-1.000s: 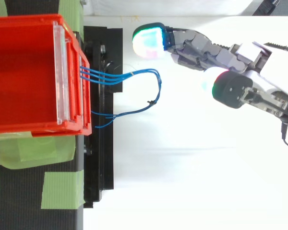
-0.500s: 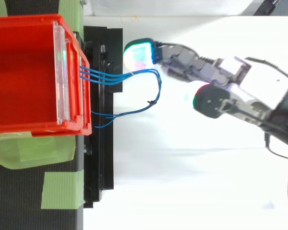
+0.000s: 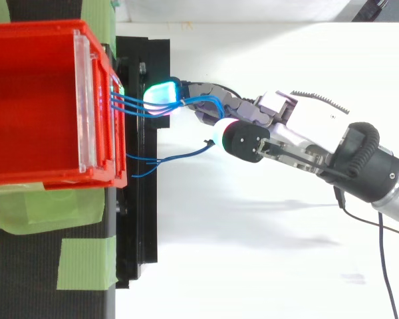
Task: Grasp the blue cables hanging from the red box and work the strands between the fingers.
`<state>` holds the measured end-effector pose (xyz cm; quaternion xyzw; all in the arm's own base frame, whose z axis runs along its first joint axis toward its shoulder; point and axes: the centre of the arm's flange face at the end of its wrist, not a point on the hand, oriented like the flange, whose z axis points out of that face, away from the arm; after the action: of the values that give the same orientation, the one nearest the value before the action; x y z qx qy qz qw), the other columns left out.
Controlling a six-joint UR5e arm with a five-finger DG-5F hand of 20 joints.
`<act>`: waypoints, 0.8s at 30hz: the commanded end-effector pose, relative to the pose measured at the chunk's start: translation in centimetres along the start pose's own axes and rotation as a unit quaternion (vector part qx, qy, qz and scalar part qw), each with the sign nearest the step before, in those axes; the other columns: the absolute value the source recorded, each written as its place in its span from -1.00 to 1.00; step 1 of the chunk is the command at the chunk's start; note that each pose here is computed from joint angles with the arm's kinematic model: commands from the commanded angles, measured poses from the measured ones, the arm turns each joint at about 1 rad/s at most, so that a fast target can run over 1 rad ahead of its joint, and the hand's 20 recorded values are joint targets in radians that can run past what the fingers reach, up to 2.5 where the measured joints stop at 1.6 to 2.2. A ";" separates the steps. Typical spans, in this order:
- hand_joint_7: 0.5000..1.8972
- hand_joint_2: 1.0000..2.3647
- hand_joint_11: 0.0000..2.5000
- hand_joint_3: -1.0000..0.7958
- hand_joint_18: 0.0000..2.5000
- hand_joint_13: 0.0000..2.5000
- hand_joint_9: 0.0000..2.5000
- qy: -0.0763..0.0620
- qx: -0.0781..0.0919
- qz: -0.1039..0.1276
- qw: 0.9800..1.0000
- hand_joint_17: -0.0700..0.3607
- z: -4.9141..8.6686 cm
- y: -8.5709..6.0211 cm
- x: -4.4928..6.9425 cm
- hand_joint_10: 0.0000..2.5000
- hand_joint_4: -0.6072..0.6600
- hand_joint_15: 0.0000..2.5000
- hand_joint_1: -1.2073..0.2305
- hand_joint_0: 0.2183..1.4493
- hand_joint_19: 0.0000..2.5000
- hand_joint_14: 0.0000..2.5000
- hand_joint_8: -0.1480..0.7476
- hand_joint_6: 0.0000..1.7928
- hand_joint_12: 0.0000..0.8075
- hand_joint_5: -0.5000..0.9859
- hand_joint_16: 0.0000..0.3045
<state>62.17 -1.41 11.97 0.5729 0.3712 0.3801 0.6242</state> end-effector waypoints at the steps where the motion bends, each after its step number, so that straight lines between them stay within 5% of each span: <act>1: -0.73 -1.00 -0.96 -1.00 -1.00 -1.00 -1.00 0.000 -0.001 0.002 1.000 0.06 0.0 0.0 0.0 -1.00 0.25 -0.86 0.35 -0.32 -0.87 -1.00 0.05 -0.99 -0.03 -0.78 -0.54; 7: -0.73 -1.00 -0.96 -1.00 -1.00 -1.00 -1.00 0.000 -0.003 0.007 1.000 0.06 0.3 0.2 0.0 -1.00 0.25 -0.86 0.35 -0.32 -0.86 -1.00 0.05 -0.99 -0.03 -0.77 -0.54; 17: -0.72 -1.00 -0.95 -1.00 -1.00 -1.00 -1.00 0.026 -0.013 0.013 0.999 0.06 1.2 1.0 0.7 -1.00 0.25 -0.85 0.34 -0.32 -0.86 -1.00 0.06 -0.99 -0.03 -0.77 -0.54; 24: -0.72 -1.00 -0.93 -1.00 -1.00 -1.00 -1.00 0.032 -0.022 0.023 0.999 0.05 2.3 1.9 0.9 -1.00 0.26 -0.85 0.34 -0.32 -0.86 -1.00 0.08 -0.99 -0.02 -0.77 -0.54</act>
<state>64.19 -1.38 13.71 0.5566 0.3706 0.4155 0.6166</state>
